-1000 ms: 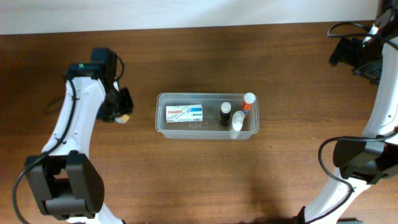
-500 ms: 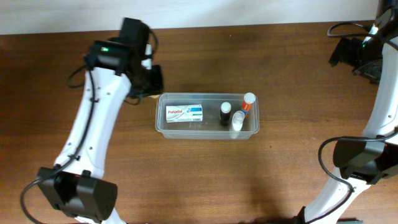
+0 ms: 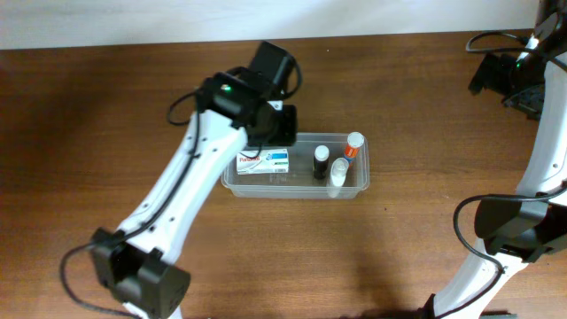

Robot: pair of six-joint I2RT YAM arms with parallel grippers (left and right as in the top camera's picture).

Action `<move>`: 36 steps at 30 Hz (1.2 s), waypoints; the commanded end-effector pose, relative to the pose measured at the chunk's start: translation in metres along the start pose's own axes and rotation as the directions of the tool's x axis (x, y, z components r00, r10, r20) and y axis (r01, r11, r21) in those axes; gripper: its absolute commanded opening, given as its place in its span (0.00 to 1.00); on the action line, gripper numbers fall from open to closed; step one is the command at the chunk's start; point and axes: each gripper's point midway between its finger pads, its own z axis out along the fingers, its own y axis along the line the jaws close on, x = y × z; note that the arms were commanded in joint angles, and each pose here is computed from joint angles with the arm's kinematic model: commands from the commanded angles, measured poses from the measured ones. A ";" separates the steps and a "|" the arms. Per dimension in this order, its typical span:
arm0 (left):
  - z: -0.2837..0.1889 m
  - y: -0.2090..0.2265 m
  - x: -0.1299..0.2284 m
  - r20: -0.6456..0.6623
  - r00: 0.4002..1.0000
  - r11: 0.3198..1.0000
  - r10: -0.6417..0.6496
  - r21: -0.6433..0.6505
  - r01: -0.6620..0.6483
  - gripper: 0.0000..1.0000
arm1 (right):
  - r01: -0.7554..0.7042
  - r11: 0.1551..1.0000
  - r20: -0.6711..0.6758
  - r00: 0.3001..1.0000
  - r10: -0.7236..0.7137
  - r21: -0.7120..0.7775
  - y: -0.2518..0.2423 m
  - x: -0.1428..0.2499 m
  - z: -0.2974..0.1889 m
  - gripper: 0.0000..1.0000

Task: Pack container
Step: 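Lift the jar and carry it over the container, then lower the jar into the container beside the dark bottle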

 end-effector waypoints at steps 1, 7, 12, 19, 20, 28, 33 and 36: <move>0.027 -0.005 0.004 -0.046 0.999 1.000 -0.012 -0.026 0.011 0.36 | -0.004 1.000 0.037 0.999 0.004 0.003 -0.003 0.000 -0.015 0.98; 0.066 -0.007 0.013 -0.118 0.993 0.998 -0.005 -0.055 -0.001 0.36 | -0.004 1.000 0.037 0.999 0.004 0.003 -0.003 0.000 -0.015 0.98; 0.092 -0.005 0.021 -0.181 0.983 0.998 -0.013 -0.067 0.000 0.36 | -0.004 1.000 0.037 0.999 0.004 0.003 -0.003 0.000 -0.015 0.98; 0.116 -0.005 0.032 -0.243 0.970 0.998 -0.019 -0.070 0.002 0.36 | -0.004 1.000 0.036 0.999 0.004 0.003 -0.003 0.000 -0.015 0.98; 0.119 -0.005 0.034 -0.249 0.968 0.997 -0.017 -0.073 -0.001 0.36 | -0.004 1.000 0.036 0.999 0.004 0.003 -0.003 0.000 -0.015 0.98; 0.121 -0.017 0.041 -0.251 0.968 0.996 0.019 -0.078 -0.040 0.36 | -0.004 1.000 0.036 0.999 0.004 0.002 -0.003 0.000 -0.015 0.98; 0.122 -0.021 0.045 -0.255 0.966 0.996 0.032 -0.077 -0.053 0.36 | -0.004 1.000 0.036 0.999 0.004 0.003 -0.003 0.000 -0.015 0.98; 0.122 -0.021 0.045 -0.255 0.966 0.996 0.032 -0.078 -0.053 0.36 | -0.004 1.000 0.036 0.999 0.004 0.002 -0.003 0.000 -0.015 0.98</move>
